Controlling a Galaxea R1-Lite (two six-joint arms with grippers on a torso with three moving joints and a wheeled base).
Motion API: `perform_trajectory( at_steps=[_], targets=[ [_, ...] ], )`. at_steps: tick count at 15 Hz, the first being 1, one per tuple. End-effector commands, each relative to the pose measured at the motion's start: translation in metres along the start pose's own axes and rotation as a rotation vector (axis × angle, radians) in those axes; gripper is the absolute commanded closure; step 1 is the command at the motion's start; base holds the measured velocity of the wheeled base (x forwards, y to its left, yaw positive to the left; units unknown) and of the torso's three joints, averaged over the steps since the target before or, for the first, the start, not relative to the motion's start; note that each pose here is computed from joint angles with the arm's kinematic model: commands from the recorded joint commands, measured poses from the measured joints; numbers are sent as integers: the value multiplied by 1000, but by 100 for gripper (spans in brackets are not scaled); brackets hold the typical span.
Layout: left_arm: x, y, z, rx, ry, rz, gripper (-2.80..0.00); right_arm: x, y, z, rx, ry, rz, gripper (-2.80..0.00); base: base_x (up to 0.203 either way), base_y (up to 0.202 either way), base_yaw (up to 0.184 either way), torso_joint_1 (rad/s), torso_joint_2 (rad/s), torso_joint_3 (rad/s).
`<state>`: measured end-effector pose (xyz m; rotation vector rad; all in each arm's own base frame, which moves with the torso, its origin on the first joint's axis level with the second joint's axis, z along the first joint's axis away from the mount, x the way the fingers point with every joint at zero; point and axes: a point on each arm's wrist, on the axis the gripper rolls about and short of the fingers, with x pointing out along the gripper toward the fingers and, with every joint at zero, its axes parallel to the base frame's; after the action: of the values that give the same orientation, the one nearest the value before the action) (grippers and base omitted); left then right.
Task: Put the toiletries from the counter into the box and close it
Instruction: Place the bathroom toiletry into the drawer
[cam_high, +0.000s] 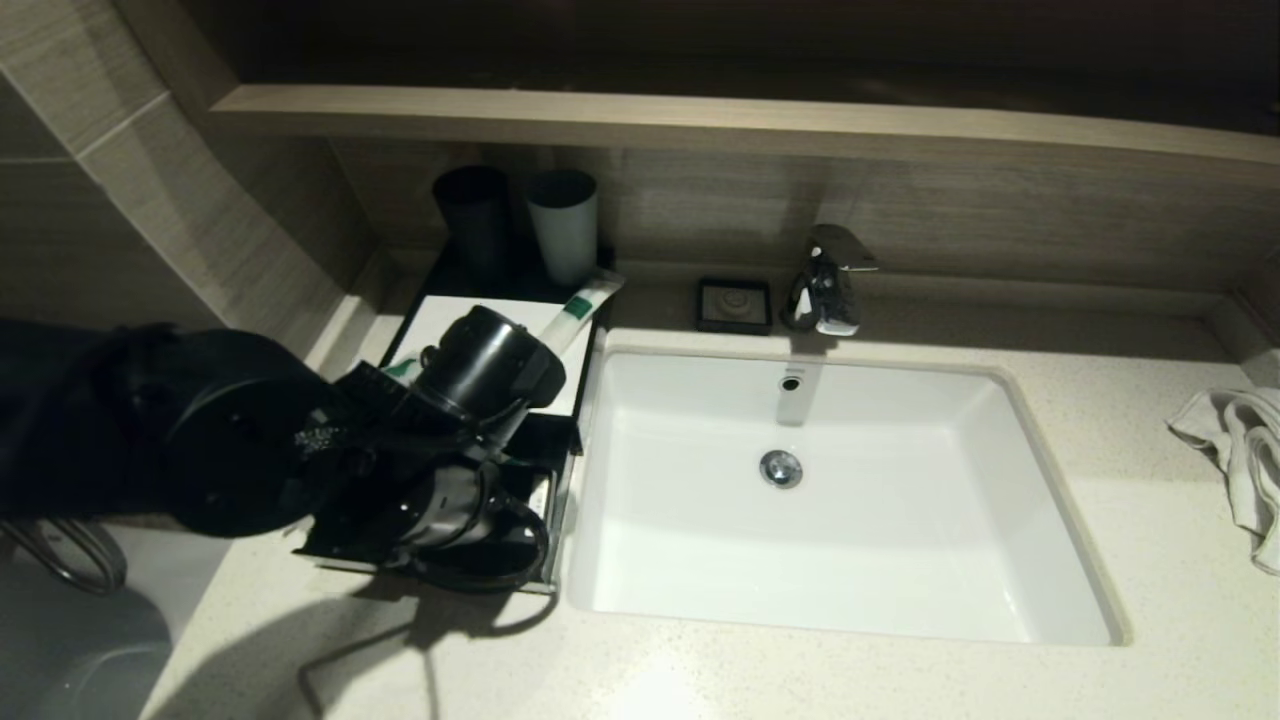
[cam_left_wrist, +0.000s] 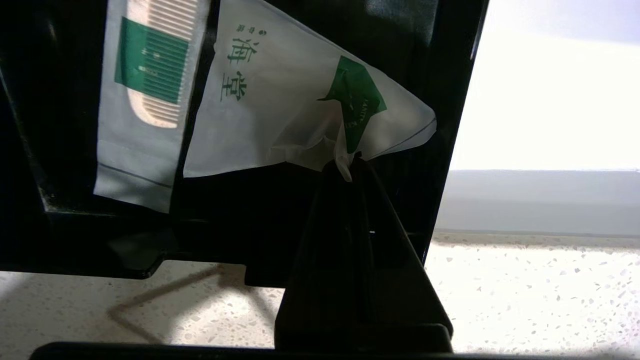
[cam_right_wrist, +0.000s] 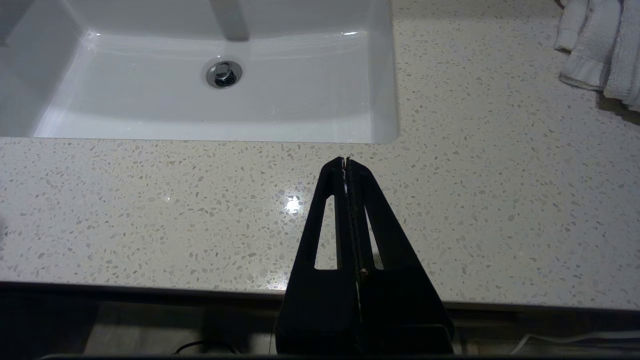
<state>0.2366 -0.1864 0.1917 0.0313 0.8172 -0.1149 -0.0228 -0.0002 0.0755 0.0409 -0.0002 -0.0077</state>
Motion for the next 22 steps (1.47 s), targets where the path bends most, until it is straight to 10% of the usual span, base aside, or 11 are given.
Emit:
perform_trajectory(
  at_steps=[1, 22],
  targets=[
    [9, -3, -2, -7, 24, 14, 0, 0, 0, 0, 1, 0, 0, 0, 0, 0, 0, 0, 0, 0],
    [23, -10, 31, -78, -46, 5, 0, 0, 0, 0, 1, 2, 0, 0, 0, 0, 0, 0, 0, 0]
  ],
)
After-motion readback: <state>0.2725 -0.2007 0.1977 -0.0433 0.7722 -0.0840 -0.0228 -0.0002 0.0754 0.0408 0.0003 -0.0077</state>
